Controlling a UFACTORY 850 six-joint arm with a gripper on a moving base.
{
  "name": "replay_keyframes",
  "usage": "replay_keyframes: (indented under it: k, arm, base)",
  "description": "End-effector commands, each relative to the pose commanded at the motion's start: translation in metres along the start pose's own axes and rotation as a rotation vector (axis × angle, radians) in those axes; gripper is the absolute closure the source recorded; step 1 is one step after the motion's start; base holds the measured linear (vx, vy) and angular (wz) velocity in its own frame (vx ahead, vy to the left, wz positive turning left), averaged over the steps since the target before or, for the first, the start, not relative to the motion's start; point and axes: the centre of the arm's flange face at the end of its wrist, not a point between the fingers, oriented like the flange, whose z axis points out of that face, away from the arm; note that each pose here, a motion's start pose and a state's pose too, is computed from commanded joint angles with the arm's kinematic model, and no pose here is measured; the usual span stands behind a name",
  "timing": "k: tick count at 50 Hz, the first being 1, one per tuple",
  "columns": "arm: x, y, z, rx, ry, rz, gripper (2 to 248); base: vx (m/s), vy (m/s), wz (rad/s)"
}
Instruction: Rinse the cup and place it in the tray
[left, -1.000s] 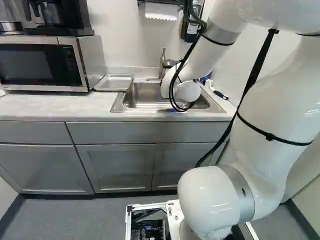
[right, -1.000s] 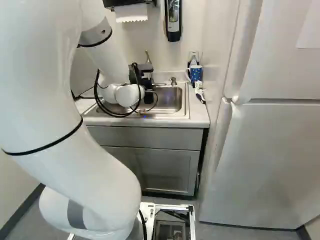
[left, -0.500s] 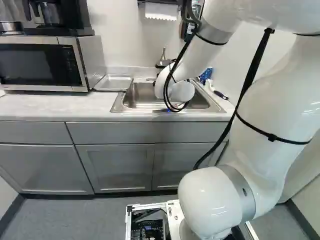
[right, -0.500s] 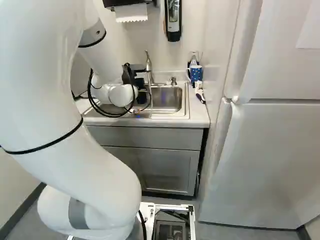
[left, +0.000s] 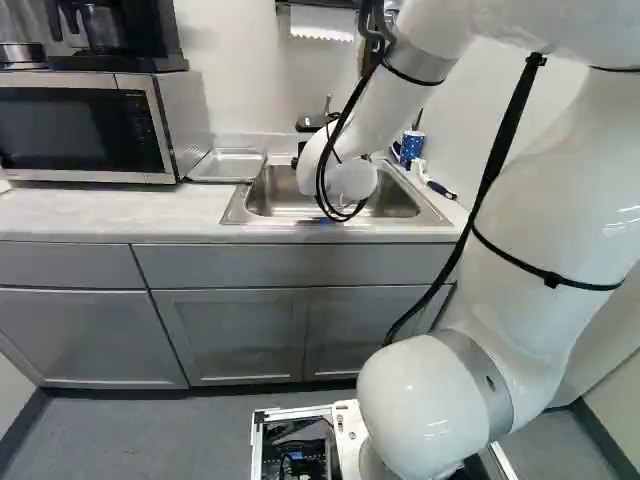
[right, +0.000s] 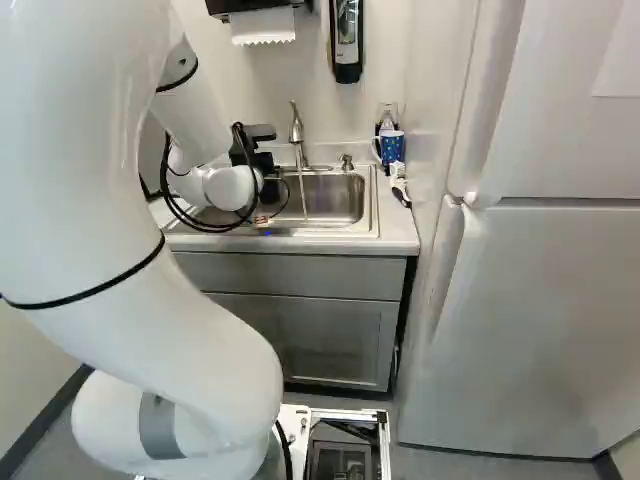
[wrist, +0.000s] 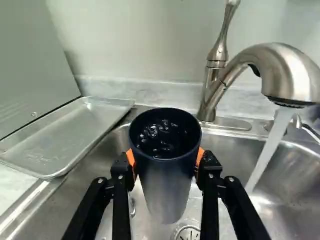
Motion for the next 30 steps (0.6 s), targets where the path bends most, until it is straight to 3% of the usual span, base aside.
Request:
replay_keyframes:
  k: [30]
  arm:
    - [0.029,-0.037,0.000,0.076,0.023,-0.016,125]
  base:
    - [0.000,0.000,0.000]
